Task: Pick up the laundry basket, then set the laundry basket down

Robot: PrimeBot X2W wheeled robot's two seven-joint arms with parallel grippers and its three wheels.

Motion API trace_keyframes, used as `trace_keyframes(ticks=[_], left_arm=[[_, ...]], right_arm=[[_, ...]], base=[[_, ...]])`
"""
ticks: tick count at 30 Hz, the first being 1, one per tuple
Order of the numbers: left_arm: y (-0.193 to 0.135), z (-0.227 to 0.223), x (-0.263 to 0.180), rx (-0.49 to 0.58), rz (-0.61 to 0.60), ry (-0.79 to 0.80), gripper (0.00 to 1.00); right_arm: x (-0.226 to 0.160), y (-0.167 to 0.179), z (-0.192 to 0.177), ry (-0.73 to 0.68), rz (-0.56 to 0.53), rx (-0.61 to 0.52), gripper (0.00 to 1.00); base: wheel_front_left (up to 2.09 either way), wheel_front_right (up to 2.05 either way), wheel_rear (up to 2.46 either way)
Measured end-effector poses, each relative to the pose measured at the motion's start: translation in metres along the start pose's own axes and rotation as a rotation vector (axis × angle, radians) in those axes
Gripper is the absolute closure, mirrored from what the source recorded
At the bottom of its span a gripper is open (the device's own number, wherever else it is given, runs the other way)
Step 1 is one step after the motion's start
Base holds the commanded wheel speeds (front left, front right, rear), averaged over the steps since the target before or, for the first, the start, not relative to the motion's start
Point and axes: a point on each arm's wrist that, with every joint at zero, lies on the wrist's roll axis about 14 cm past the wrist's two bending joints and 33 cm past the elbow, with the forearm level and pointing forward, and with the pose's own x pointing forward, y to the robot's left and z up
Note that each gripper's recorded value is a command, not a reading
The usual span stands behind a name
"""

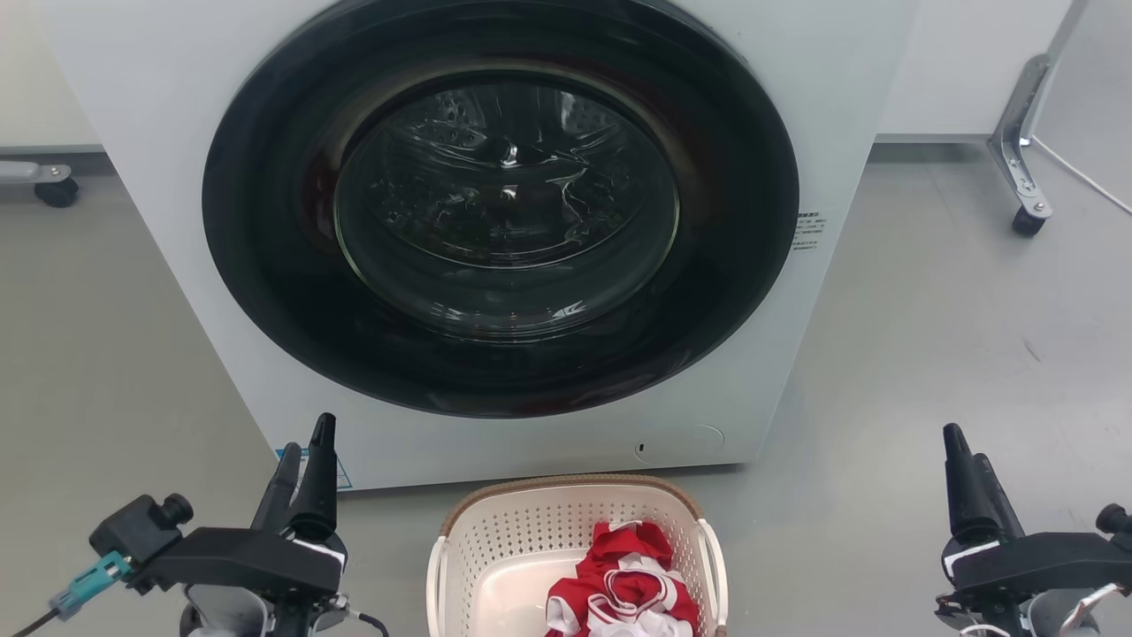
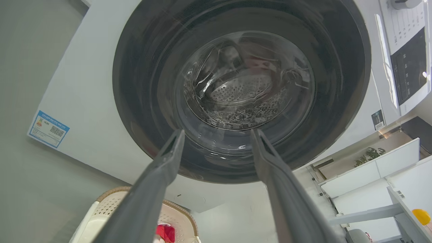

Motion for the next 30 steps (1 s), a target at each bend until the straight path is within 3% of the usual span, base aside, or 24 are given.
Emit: trace_keyframes(ticks=[12,30], left_arm=[[-0.017,-0.001,0.002,0.279,-0.044,-0.005,0.00],[-0.020,-0.008,-0.001,0.557,-0.062,-0.036,0.00]], right_arm=[[0.001,0.009,-0.003,0.013,0.036,-0.316,0.00],[0.000,0.016,-0.015,0.005,0.078,-0.600,0.00]], base=[[0.00,0.00,0.00],[0.00,0.00,0.00]])
